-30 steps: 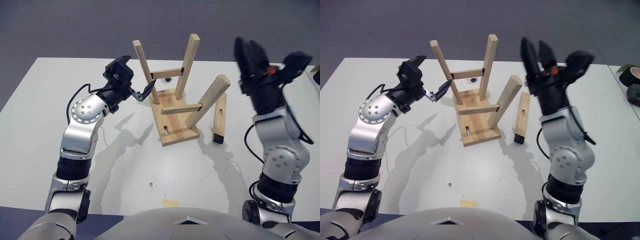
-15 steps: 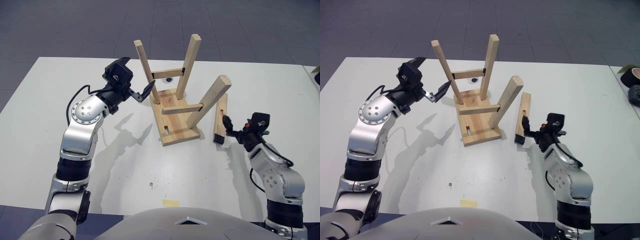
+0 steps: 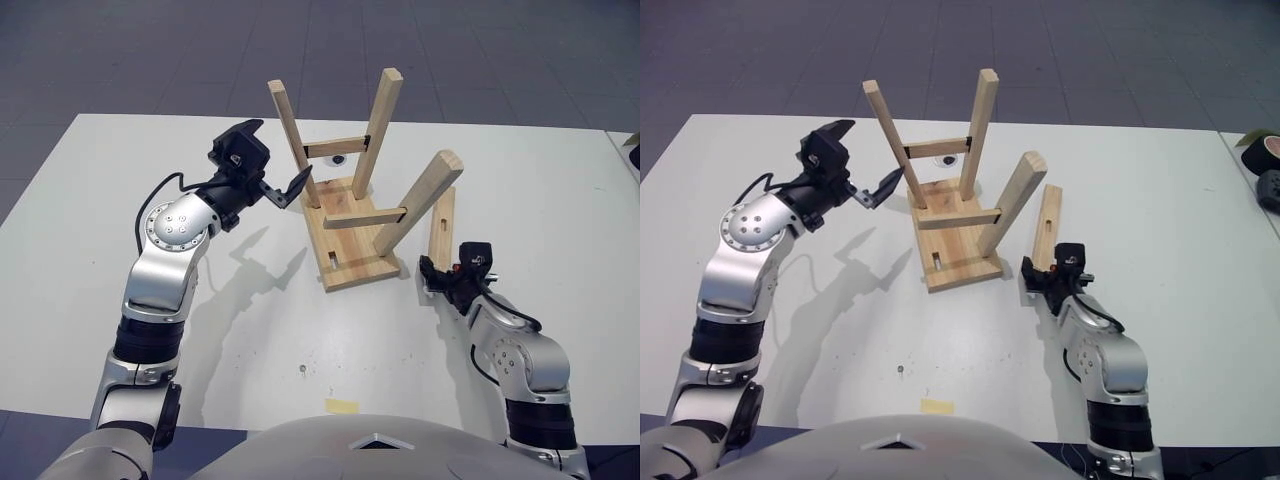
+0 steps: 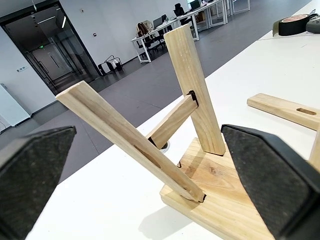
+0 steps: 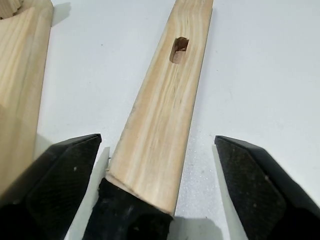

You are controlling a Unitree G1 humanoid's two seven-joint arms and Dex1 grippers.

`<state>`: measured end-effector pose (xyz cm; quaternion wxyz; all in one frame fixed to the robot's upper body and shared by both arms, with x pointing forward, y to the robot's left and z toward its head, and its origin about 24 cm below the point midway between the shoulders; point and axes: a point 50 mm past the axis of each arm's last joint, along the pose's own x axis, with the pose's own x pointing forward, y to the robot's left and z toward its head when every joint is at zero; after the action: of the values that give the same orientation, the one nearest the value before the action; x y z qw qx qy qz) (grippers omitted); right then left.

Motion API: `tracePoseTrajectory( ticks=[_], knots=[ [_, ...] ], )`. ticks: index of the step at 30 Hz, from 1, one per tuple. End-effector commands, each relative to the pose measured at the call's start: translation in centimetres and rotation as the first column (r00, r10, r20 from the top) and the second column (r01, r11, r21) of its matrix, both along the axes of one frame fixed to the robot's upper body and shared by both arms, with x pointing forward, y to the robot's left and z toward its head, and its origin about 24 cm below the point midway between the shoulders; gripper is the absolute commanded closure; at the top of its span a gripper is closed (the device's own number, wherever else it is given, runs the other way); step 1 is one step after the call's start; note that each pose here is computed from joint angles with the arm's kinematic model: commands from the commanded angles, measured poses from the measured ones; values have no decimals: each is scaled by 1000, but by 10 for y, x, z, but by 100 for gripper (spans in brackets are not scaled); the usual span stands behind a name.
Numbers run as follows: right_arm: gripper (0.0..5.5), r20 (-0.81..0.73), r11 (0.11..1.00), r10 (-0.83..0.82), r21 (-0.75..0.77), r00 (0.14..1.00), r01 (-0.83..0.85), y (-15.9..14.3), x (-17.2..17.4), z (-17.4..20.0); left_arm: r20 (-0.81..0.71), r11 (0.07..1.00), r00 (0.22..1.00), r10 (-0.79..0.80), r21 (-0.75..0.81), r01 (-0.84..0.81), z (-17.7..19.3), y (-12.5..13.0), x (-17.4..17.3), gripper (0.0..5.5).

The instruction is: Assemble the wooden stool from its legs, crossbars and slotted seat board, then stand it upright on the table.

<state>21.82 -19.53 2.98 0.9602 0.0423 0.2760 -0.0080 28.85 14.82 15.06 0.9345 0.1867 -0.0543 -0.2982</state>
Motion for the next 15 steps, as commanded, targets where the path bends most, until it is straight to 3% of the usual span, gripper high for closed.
tracePoseTrajectory(
  ticks=[1,10,15],
  knots=[
    [204,-13,1000,-7,-8,1000,7,-1,1,0,-8,1000,1000,13,7,-13,-3,0,-1,10],
    [344,-40,999,-41,5,998,41,-4,-1,-2,-3,1000,1000,16,13,-15,-3,-1,-3,10],
    [344,58,998,-52,-21,997,53,-7,8,12,5,1000,1000,21,12,-21,-2,-2,-2,10]
  ],
)
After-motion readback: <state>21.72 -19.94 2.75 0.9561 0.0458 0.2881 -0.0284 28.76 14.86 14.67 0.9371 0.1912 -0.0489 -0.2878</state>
